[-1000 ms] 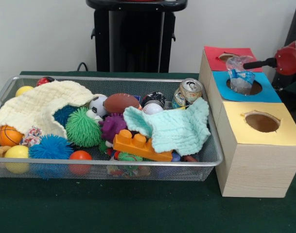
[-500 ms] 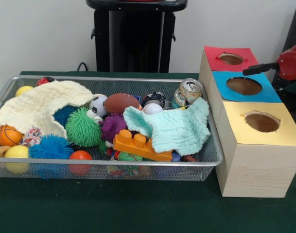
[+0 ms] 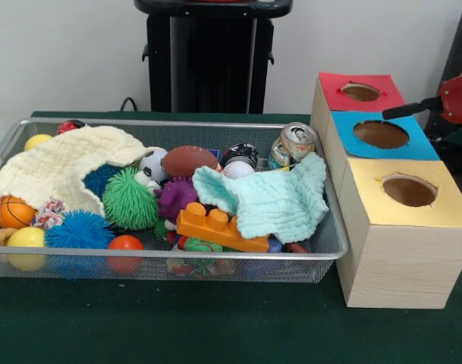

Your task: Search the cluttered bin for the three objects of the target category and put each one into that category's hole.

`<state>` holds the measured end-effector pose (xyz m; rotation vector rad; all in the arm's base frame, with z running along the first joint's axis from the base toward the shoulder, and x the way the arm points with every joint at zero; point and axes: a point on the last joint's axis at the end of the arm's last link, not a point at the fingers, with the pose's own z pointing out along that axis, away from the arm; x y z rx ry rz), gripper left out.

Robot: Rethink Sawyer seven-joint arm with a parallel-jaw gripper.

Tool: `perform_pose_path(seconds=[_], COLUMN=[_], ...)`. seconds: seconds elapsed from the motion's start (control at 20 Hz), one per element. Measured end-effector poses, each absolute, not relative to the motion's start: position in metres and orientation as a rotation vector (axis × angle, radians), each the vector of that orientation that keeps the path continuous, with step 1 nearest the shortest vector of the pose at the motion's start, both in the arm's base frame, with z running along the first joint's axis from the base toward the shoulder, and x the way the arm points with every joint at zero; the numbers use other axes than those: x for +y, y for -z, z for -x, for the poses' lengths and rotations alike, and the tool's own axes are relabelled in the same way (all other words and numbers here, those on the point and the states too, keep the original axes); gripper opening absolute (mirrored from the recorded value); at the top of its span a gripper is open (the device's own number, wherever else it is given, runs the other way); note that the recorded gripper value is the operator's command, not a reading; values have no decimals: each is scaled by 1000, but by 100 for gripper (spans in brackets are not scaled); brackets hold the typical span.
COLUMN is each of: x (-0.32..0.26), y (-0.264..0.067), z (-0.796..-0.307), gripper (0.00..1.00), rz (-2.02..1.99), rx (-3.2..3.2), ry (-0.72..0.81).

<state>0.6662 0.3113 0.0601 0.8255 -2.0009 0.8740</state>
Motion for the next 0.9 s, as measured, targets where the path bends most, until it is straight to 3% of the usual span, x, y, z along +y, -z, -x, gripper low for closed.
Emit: perform_pose_path(seconds=[0.55,0.9], x=[284,225], y=[-87,-148], z=[-670,-676], gripper=[100,100], rz=[-837,-937], rx=[-2025,-2189], ry=[-786,-676])
